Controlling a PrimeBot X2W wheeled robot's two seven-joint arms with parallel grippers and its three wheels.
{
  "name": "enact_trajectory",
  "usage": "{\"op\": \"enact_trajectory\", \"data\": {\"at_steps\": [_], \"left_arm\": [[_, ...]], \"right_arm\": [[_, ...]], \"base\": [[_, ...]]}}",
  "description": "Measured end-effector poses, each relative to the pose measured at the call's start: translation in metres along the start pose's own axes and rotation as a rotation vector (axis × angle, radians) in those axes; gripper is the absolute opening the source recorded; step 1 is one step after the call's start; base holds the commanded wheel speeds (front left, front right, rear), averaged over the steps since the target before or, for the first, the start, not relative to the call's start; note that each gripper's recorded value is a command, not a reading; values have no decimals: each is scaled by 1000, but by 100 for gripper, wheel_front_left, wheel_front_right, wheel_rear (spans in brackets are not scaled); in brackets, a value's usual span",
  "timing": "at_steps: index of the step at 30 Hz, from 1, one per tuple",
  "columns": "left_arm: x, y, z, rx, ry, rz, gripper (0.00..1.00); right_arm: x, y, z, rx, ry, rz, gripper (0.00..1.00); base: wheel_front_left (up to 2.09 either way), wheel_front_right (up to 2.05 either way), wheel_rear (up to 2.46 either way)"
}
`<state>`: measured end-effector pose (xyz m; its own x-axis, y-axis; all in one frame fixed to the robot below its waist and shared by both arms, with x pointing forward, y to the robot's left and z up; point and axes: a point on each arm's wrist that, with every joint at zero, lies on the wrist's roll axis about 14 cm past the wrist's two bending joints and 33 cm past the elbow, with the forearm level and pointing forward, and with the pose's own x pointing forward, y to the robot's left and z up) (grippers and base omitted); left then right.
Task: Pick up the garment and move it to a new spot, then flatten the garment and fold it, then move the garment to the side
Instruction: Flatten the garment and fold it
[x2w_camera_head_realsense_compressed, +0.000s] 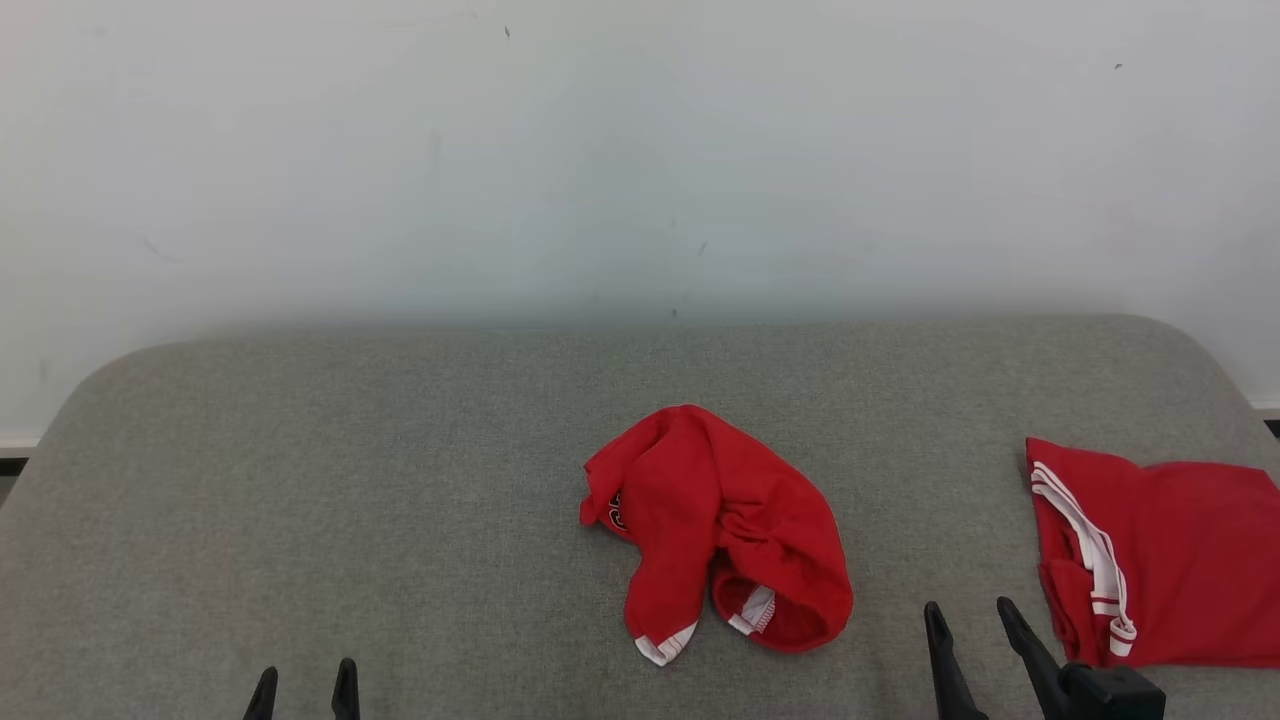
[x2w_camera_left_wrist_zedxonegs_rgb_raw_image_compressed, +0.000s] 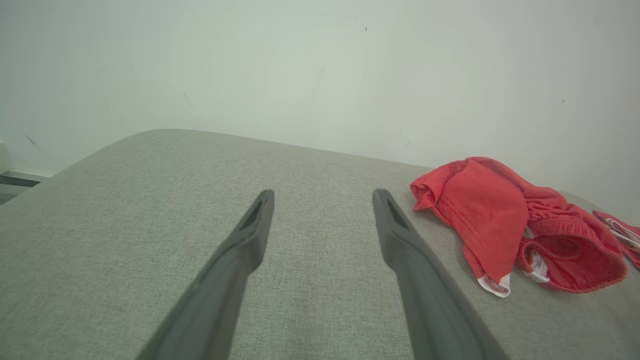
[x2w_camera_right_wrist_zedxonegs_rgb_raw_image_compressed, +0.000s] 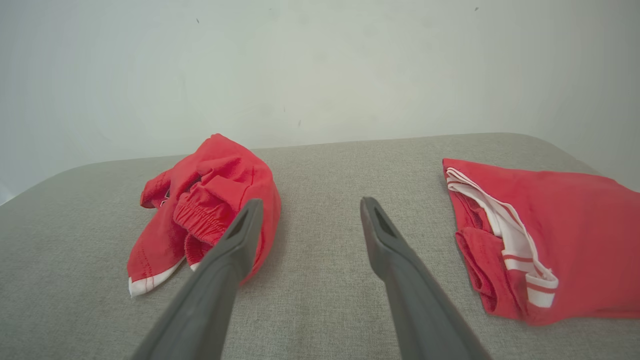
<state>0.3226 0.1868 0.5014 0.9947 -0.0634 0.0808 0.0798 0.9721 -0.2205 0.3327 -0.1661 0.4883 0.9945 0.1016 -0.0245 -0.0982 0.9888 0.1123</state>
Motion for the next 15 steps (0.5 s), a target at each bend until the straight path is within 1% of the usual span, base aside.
{"op": "enact_trajectory", "data": {"at_steps": [10,15], "left_arm": [[0,-2,2,-6,-8,-6,100],[1,-21,-14,-30,41,-58,100]], "right_arm": [[-1,2,2,6,-9,5,100],[-3,2,3,10,-12,4,100]], "base": [[0,0,0],[0,0,0]]}}
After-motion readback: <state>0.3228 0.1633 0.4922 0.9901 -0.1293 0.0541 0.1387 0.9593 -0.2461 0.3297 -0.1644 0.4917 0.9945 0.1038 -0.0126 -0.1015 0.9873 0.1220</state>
